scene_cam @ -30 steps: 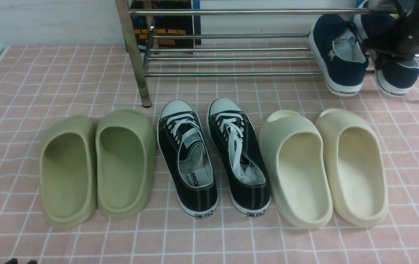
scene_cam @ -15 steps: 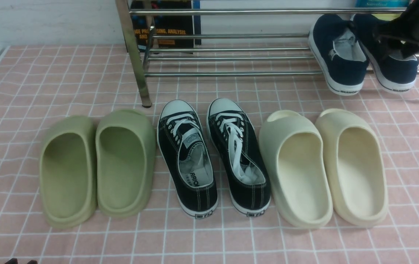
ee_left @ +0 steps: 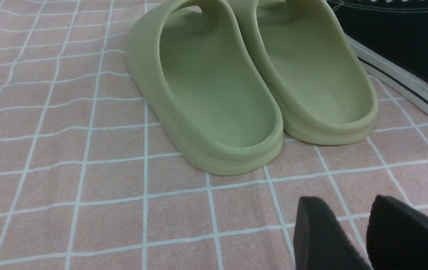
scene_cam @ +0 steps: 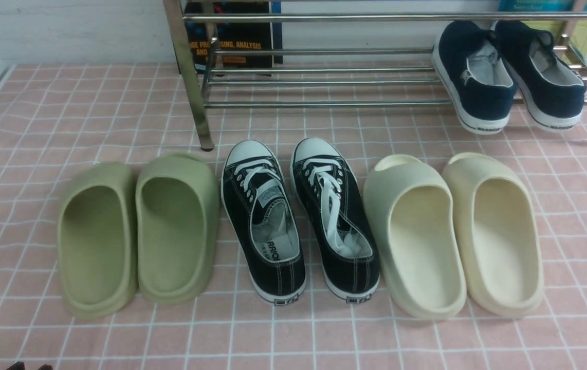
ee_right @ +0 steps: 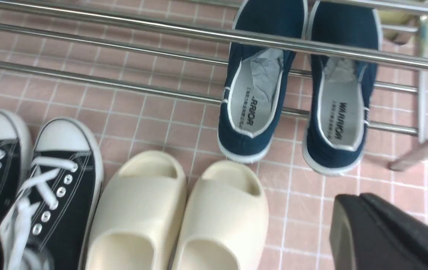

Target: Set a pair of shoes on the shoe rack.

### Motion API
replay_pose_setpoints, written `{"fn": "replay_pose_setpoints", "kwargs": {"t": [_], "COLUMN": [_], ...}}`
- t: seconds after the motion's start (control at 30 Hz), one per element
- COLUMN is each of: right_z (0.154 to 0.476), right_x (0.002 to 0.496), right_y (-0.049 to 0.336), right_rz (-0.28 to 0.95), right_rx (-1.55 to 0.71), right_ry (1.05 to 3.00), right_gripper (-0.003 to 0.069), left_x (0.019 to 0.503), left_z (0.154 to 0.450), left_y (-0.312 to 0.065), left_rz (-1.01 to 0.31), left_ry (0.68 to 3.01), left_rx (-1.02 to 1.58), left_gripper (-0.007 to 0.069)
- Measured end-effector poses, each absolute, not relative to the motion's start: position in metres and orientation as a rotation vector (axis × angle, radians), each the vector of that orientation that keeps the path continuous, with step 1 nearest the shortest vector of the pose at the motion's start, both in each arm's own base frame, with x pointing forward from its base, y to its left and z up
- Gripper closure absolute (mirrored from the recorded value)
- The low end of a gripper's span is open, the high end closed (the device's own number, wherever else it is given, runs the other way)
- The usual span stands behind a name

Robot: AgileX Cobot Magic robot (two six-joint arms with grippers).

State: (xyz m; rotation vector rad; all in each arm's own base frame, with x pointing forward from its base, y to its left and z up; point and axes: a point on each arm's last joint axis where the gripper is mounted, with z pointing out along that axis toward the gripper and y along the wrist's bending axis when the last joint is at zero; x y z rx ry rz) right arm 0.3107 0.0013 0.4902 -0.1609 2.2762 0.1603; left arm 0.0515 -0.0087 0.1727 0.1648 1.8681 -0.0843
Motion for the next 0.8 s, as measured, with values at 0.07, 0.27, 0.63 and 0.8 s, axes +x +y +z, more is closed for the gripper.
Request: {"fn": "replay_pose_setpoints", "kwargs": {"t": [0.07, 0.27, 0.63, 0.8], "right_z": [0.490, 0.468, 0.333, 0.261], "right_x": [0.284, 0.199, 0.075, 0.064], "right_y": [0.002, 0.004, 0.004, 0.003], "right_rz": [0.153, 0.105, 0.026, 0.065], "right_rx": [-0.162, -0.115, -0.044, 0.037], "right_ry": [2.283, 2.105, 1.819, 1.718], "right_gripper": [0.0677, 0.0676, 0.0673, 0.0673], "left_x": [0.052, 0.052, 0.052, 0.052], "left_z": [0.173, 0.173, 0.173, 0.173], "left_y": [-0.009, -0.009, -0.009, -0.009], "left_rz": [-0.084, -0.084, -0.084, -0.084], "left_ry": [1.868, 1.868, 1.868, 1.868], "left_rx": [0.165, 0.165, 0.165, 0.165], "left_gripper": [0.0389, 0.0389, 0.0389, 0.0389]}}
